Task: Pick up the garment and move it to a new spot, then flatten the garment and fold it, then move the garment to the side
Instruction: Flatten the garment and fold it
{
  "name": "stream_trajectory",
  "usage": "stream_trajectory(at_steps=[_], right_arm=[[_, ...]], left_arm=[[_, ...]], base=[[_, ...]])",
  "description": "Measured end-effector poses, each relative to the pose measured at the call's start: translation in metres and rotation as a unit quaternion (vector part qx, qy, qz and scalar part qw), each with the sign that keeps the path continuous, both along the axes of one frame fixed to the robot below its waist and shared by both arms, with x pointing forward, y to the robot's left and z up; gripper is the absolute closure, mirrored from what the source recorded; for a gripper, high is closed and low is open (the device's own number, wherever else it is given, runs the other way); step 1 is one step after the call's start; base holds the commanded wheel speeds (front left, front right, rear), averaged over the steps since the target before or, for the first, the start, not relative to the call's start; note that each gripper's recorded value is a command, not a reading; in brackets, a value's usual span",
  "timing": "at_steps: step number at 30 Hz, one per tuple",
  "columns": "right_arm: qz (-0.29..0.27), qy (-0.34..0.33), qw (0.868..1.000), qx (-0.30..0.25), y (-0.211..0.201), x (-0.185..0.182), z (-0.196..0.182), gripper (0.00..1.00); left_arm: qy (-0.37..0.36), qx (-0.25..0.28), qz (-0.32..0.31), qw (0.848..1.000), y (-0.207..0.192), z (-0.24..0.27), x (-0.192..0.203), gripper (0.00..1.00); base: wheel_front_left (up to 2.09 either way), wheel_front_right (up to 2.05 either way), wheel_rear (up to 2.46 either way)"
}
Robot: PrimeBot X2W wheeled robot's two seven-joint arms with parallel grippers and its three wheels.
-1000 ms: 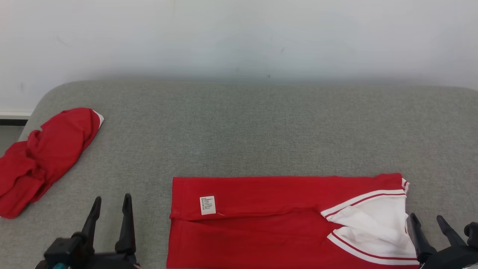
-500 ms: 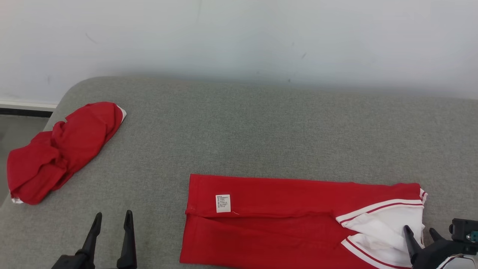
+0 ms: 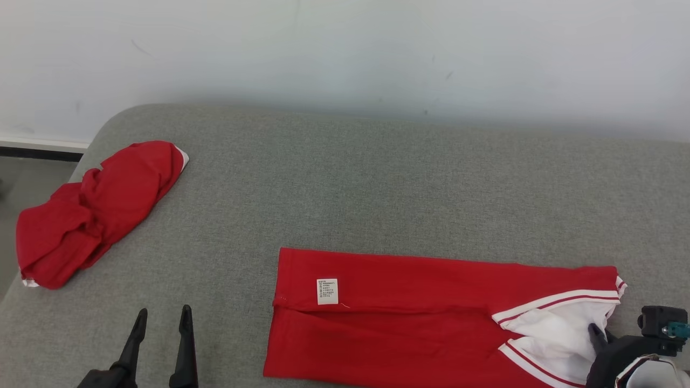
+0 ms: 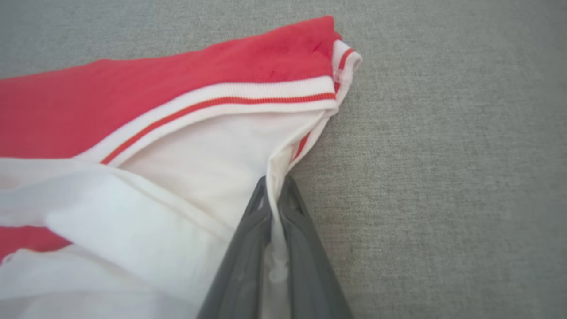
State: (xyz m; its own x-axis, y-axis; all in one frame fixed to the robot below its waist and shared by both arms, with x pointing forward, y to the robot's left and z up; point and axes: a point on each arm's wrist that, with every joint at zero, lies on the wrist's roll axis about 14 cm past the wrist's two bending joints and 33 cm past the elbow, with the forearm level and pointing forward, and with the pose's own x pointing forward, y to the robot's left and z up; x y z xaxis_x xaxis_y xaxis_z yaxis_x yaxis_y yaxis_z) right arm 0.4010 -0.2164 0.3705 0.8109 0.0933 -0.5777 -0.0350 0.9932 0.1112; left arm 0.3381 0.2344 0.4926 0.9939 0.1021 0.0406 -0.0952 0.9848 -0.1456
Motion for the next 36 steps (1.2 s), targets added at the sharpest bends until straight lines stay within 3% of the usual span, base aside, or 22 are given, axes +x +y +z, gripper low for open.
stream_trajectory(at_steps=[4,11,15,26,36], right_arm=[[-0.018,-0.016,1.0,-0.011,-0.021,0.001,0.007,1.0],[-0.083,-0.042,0.994,-0.061,-0.1,-0.004,0.032,1.0],[-0.081,-0.058,0.993,-0.064,-0.103,-0.003,0.042,1.0],[0.022,-0.15,0.988,0.008,-0.014,0.005,0.096,1.0],[0.149,-0.188,0.966,0.094,0.107,-0.007,0.137,1.0]], left_arm=[[0.0,0.0,-0.002,1.0,-0.001,0.0,0.002,0.0],[-0.005,-0.002,-0.017,1.0,-0.013,0.002,0.006,0.0],[-0.002,-0.004,-0.019,1.0,-0.014,0.0,0.006,0.0],[0.0,-0.01,-0.052,0.999,-0.037,-0.002,0.012,0.0],[0.0,-0.016,-0.06,0.998,-0.044,-0.002,0.01,0.0]], base=[[0.0,0.0,0.0],[0.0,0.0,0.0],[0.0,0.0,0.0],[0.0,0.0,0.0],[0.0,0.0,0.0]])
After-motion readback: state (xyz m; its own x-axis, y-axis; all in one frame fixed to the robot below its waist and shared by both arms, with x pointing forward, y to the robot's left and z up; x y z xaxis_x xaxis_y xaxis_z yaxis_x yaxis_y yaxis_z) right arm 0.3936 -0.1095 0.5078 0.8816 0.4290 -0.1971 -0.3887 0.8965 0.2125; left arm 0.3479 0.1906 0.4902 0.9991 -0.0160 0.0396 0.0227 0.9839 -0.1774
